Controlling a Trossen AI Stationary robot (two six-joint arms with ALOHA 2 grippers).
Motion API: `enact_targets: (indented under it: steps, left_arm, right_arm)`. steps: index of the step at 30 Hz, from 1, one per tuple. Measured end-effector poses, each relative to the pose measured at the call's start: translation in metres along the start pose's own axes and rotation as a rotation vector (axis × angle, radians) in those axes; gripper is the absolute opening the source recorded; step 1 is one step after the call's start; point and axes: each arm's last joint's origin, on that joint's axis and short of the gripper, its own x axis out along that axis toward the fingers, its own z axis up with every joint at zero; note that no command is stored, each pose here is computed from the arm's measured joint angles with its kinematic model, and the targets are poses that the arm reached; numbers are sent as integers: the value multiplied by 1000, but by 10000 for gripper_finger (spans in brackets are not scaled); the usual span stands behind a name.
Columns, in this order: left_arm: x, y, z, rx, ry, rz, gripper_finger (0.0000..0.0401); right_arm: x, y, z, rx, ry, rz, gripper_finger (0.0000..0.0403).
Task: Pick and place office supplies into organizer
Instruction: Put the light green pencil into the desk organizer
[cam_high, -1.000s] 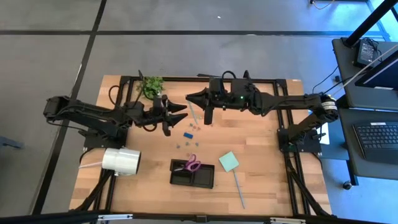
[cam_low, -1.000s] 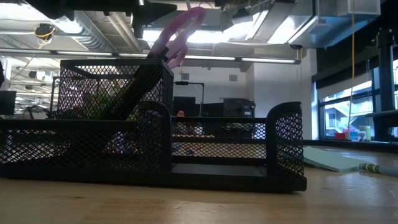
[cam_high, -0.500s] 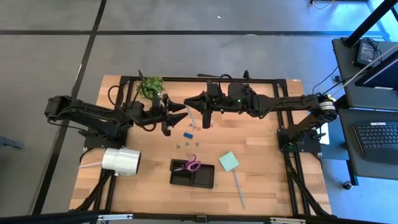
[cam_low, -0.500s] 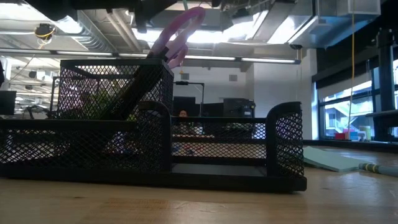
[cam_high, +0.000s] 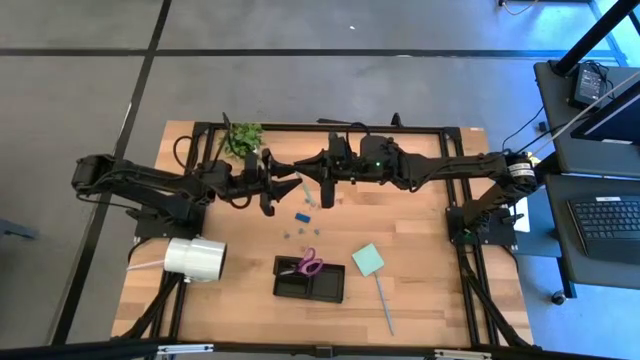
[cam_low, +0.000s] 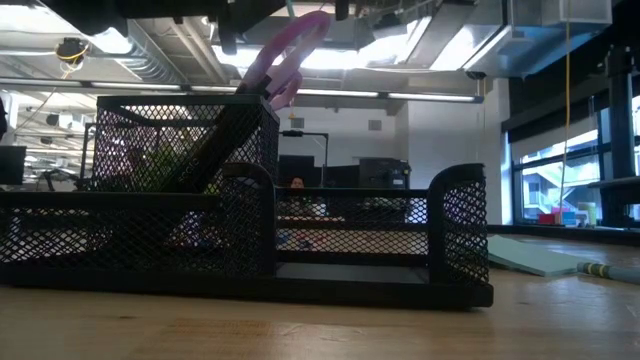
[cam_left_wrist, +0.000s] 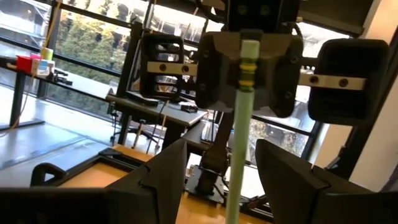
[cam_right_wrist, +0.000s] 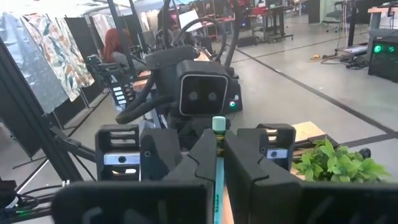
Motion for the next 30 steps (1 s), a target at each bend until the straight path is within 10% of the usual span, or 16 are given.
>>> enact_targets:
  steps: [30]
  left_arm:
    - [1,6,2,5,4,-30,113]
  right_arm:
    - [6,-1,-5,21,-4,18,16]
